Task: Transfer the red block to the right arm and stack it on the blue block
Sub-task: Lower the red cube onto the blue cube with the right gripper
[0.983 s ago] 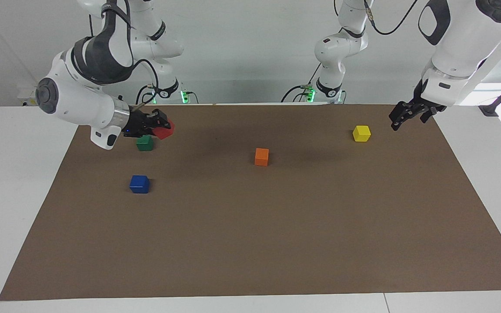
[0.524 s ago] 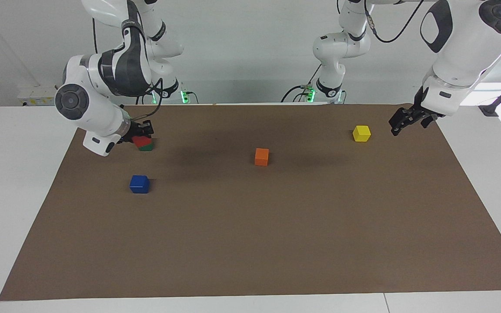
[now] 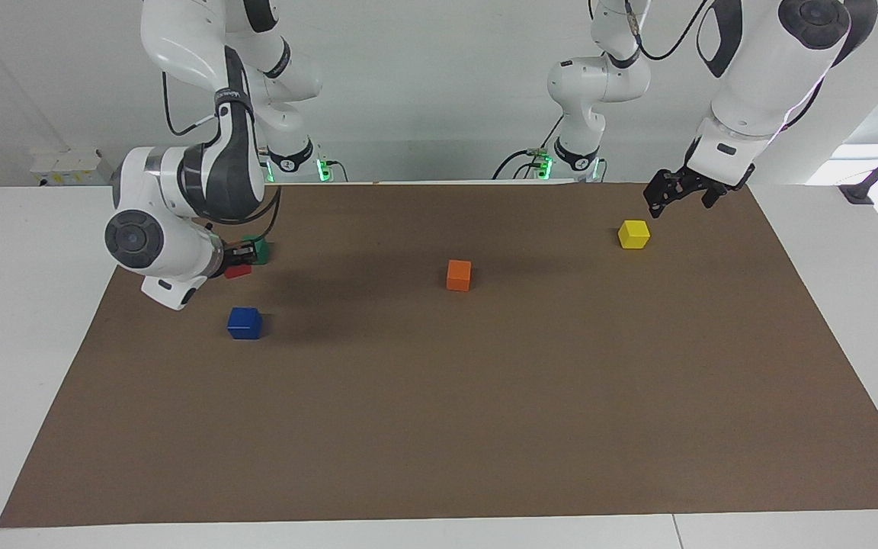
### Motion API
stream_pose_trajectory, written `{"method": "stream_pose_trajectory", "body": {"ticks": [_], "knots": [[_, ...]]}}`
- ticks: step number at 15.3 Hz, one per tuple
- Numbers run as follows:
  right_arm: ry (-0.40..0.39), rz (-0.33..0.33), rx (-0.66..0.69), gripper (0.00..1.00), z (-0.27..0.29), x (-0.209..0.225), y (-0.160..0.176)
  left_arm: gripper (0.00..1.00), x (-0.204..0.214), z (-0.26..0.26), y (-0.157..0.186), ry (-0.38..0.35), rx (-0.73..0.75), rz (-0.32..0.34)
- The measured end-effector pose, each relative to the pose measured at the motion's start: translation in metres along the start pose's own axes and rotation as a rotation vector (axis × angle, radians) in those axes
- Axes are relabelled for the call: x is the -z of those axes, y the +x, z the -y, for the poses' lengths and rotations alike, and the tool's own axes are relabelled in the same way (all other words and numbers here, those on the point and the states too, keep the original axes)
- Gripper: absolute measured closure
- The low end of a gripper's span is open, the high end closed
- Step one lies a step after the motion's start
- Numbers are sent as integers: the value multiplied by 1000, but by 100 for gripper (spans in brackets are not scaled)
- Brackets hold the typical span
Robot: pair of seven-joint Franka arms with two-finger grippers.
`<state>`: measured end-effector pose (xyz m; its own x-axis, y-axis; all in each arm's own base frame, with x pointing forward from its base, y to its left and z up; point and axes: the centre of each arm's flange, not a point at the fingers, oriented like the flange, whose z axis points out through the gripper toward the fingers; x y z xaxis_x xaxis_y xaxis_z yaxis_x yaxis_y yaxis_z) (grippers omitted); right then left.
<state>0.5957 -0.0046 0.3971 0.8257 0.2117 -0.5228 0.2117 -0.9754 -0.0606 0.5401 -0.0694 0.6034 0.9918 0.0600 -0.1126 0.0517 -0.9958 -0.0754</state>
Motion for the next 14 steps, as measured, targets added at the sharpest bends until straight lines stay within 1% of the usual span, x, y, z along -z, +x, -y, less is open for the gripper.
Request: {"method": "stream_pose_trajectory", "body": {"ticks": [2, 4, 6, 11, 14], "knots": [[-10, 9, -4, 44, -4, 0, 12, 0, -2, 4, -4, -3, -34, -11], [-15, 2, -5, 44, -5, 4, 20, 0, 1, 4, 2, -12, -45, -69], [-18, -4, -5, 44, -6, 6, 26, 0, 1, 4, 5, -16, -46, -95], [-21, 4, -39, 44, -10, -8, 48, 0, 2, 4, 6, -18, -45, -104], [-27, -10, -54, 44, -12, -9, 60, 0, 2, 4, 6, -18, -45, -103]]}}
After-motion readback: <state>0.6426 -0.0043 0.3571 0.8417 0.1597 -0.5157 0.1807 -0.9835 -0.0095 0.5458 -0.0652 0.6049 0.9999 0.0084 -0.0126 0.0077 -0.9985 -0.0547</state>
